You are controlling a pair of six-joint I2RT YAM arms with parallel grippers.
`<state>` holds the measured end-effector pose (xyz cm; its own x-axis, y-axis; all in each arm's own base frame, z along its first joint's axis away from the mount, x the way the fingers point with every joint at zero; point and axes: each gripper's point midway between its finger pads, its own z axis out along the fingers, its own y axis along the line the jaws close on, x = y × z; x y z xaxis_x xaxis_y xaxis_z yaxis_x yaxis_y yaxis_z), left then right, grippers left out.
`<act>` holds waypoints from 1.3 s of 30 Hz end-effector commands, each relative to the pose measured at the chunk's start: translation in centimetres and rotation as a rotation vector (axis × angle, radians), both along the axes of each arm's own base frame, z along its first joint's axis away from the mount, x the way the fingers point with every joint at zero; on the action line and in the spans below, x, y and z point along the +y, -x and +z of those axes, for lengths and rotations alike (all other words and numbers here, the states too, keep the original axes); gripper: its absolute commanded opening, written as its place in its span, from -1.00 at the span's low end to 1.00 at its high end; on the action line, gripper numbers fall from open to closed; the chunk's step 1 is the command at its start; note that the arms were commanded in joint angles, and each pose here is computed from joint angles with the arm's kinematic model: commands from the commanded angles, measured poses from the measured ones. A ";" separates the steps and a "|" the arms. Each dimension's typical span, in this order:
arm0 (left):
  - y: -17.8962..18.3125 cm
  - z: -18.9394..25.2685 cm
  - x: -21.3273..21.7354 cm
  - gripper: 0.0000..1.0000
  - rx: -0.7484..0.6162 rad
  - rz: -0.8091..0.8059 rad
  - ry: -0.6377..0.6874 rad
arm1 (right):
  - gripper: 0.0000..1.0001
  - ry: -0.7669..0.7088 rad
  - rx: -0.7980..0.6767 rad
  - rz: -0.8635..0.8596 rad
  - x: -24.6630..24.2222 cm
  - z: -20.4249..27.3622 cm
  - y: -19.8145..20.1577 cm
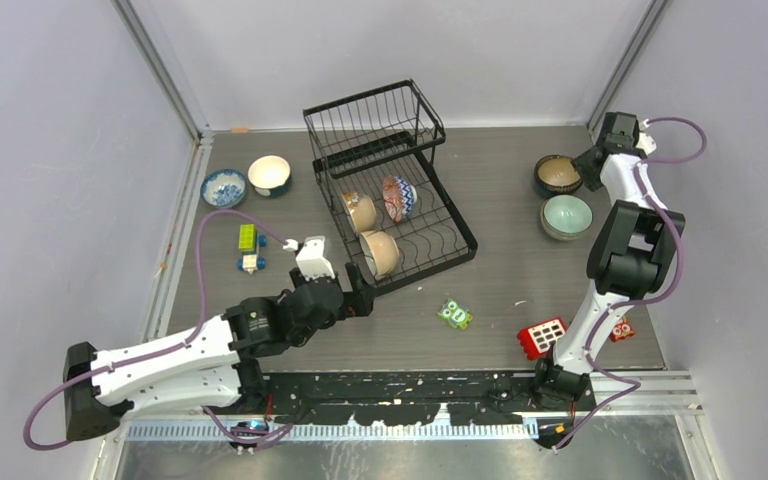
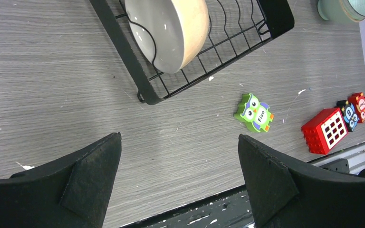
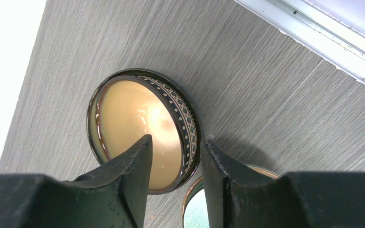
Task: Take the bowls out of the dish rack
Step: Place the bowl with the bowl.
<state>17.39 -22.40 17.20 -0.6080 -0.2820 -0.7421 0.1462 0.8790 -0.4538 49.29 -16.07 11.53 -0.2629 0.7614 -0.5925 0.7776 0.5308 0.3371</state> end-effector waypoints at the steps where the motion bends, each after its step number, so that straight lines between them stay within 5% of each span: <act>1: -0.3 0.8 0.0 0.87 -0.014 0.023 0.046 | -0.12 0.047 -0.068 -0.015 -0.6 3.8 0.1; 39: -0.4 0.1 -0.2 0.88 0.001 0.029 0.022 | -0.65 0.030 0.019 -0.007 -0.7 0.3 -0.2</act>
